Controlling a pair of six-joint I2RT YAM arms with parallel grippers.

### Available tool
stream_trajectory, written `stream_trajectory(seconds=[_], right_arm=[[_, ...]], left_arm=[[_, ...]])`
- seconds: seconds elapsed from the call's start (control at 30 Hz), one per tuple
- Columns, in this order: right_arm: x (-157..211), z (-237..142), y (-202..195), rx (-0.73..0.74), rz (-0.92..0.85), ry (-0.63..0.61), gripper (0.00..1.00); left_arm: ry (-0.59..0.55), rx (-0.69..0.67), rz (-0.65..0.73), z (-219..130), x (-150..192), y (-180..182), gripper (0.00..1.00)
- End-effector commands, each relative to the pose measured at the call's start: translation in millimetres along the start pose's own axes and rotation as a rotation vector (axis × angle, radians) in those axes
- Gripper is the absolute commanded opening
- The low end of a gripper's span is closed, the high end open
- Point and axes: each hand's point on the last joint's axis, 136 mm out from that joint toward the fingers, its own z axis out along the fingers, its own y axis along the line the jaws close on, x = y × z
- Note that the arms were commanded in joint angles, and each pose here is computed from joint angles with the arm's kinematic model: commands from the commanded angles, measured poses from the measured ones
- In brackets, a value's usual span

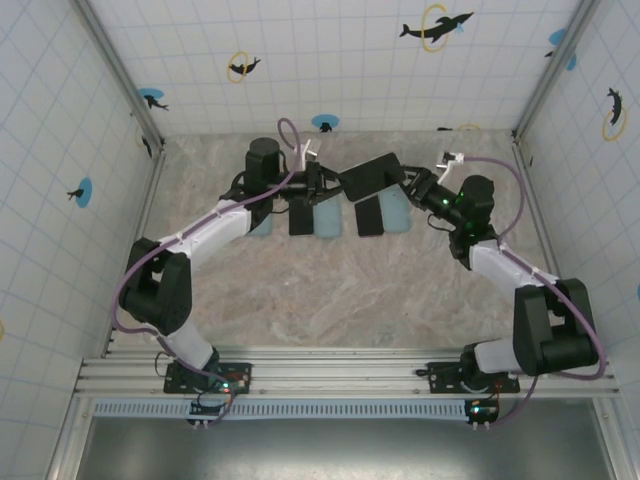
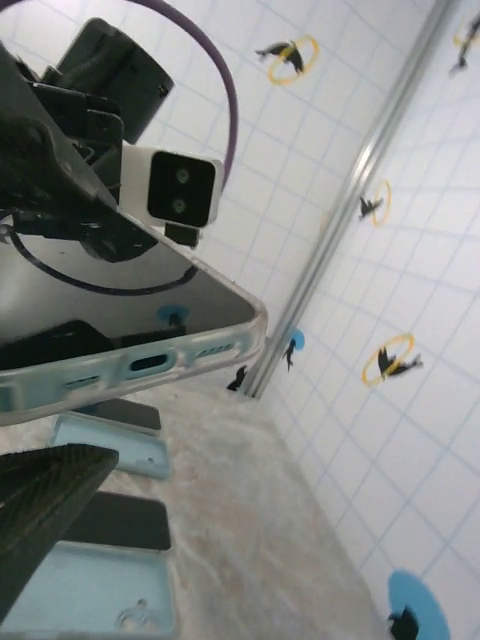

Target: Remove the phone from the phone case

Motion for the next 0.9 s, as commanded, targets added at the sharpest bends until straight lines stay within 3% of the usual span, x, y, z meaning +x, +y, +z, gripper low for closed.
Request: stream_trajectory(seconds=[0.0, 0.4, 0.47, 0.63, 0.8, 0.87], right_arm=[[-1.2, 0.0, 31.1, -0.166, 0.039, -0.021, 0.50], [5.4, 3.4, 37.4, -0.225, 0.159, -0.034, 0.17], [4.3, 1.8, 35.6, -0.217, 0.171, -0.047, 0.09], [1.4, 0.3, 35.4, -0.211, 0.189, -0.091, 0.04], [-8.5, -1.0, 34.7, -0.203, 0.240, -0.192, 0.02], [-17.0, -3.2, 31.2, -0.176, 0.267, -0.296, 0.02]], left_arm=[[0.005, 0.101, 0.072, -10.5, 0.0, -44.3, 0.01], [-0.016, 0.089, 0.073, -13.7, 0.5, -44.0, 0.05], [-0.036, 0.080, 0.082, -14.0, -2.5, -44.0, 0.23], [-0.072, 0.057, 0.088, -14.2, -8.9, -39.9, 0.44], [-0.138, 0.039, 0.051, -15.7, -14.5, -28.7, 0.51], [-0.205, 0.037, 0.034, -18.3, -20.9, -26.0, 0.51]])
